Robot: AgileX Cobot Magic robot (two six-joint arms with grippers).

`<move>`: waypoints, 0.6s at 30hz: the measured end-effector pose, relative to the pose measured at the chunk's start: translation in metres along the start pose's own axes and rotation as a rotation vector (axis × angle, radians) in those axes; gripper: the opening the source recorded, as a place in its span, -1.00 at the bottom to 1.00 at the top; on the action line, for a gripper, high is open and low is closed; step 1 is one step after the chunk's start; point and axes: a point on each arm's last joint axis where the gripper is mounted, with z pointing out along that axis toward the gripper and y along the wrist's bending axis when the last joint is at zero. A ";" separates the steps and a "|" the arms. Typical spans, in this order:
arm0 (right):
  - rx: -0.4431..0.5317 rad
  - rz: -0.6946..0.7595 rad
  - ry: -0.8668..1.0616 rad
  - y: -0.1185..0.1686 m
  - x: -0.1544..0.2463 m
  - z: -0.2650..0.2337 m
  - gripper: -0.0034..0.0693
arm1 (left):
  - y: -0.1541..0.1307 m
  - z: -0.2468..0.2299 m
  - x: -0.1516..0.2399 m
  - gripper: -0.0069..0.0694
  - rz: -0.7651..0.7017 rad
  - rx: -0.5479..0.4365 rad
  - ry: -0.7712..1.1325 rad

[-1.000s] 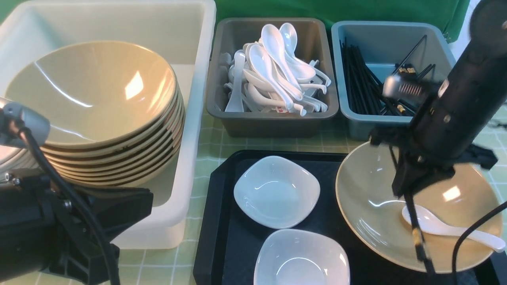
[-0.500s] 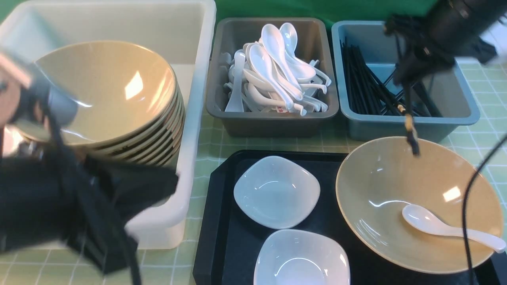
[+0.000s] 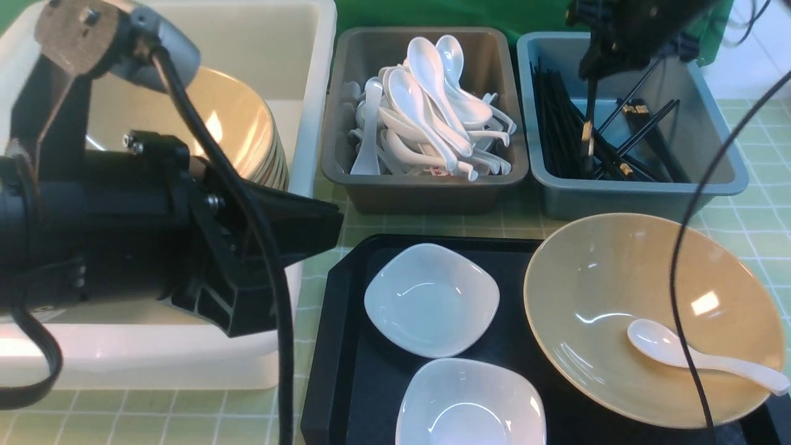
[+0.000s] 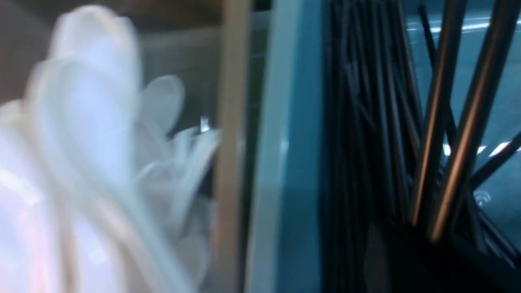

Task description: On green table put chopsticks spoon bowls plates into blue grey white boxes.

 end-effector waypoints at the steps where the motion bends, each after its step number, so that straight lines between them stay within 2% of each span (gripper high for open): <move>1: 0.003 0.004 0.002 -0.003 0.001 0.008 -0.69 | 0.000 0.000 0.000 -0.82 0.000 0.000 0.000; 6: 0.008 -0.017 0.017 -0.006 0.003 0.019 -0.37 | 0.000 0.001 0.000 -0.82 -0.002 0.003 0.007; 11: 0.033 -0.053 0.074 -0.005 0.007 0.006 0.18 | 0.000 0.002 0.001 -0.82 -0.003 0.004 0.012; 13: 0.039 -0.063 0.092 -0.003 0.007 -0.007 0.31 | 0.000 0.002 0.001 -0.82 -0.003 0.006 0.015; 16: 0.016 -0.103 0.065 0.007 0.006 -0.036 0.40 | 0.000 0.002 0.002 -0.82 -0.003 0.012 0.027; 18: -0.067 -0.189 0.025 0.023 0.008 -0.077 0.43 | -0.002 0.002 0.004 -0.82 -0.003 0.024 0.050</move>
